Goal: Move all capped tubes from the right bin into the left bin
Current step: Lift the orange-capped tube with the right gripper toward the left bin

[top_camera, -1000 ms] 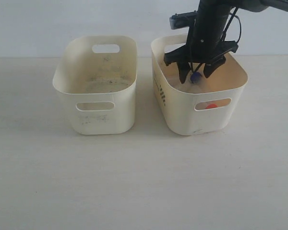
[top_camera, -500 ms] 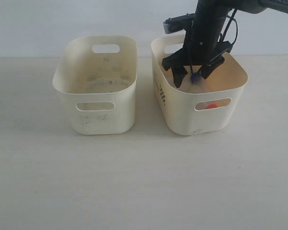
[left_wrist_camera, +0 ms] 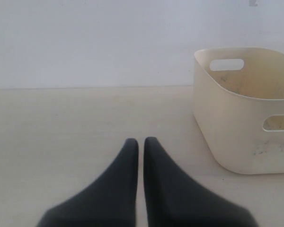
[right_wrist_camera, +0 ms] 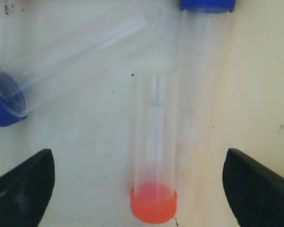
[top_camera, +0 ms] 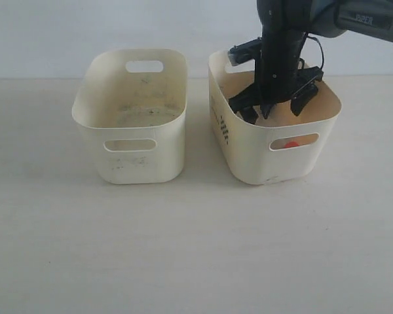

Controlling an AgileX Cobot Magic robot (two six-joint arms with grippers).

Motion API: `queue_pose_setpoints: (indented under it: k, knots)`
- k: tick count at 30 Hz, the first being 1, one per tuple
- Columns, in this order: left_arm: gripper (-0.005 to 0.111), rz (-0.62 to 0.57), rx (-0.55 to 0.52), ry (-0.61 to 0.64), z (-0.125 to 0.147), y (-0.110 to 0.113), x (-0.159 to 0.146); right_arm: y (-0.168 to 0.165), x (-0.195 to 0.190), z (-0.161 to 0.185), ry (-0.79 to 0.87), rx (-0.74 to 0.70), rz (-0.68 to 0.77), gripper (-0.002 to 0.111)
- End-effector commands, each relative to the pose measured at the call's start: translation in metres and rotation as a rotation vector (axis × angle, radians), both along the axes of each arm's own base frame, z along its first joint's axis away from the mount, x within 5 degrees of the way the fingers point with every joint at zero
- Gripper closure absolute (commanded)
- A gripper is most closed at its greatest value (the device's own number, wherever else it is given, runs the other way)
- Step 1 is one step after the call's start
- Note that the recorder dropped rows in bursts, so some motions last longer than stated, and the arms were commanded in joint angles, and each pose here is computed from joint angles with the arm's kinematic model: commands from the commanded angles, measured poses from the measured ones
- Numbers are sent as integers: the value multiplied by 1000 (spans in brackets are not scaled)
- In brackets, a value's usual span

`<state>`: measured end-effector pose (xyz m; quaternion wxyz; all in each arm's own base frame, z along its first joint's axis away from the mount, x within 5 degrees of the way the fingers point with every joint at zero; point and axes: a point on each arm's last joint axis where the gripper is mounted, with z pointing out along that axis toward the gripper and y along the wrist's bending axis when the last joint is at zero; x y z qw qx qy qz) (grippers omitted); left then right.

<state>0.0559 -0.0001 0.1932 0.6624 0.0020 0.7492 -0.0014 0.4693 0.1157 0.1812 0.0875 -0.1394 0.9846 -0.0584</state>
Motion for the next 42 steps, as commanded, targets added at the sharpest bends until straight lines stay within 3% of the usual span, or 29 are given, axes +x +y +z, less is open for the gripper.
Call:
queue_pose_setpoints:
  k: [1,5,7,10,12,19,20,22,23,28,42]
  knots:
    - [102,1,-16,-8,2,0,0,1,0,-11,23,-21,-5,19]
    - [102,1,-16,-8,2,0,0,1,2,-25,49,-29,-12,19]
    - [102,1,-16,-8,2,0,0,1,2,-34,69,-34,-15,25]
    - [102,1,-16,-8,2,0,0,2,2,-42,91,-30,-18,54]
    - [102,1,-16,-8,2,0,0,3,1,-44,102,-11,-16,64]
    - [102,1,-16,-8,2,0,0,7,1,-54,123,19,-32,69]
    - [102,1,-16,-8,2,0,0,7,1,-54,123,19,-34,75]
    - [102,1,-16,-8,2,0,0,7,1,-52,117,20,-33,103]
    - [102,1,-16,-8,2,0,0,7,1,-49,112,25,-40,108]
    - [102,1,-16,-8,2,0,0,8,2,-27,54,53,-57,108]
    - [102,1,-16,-8,2,0,0,2,-19,86,-165,123,-58,108]
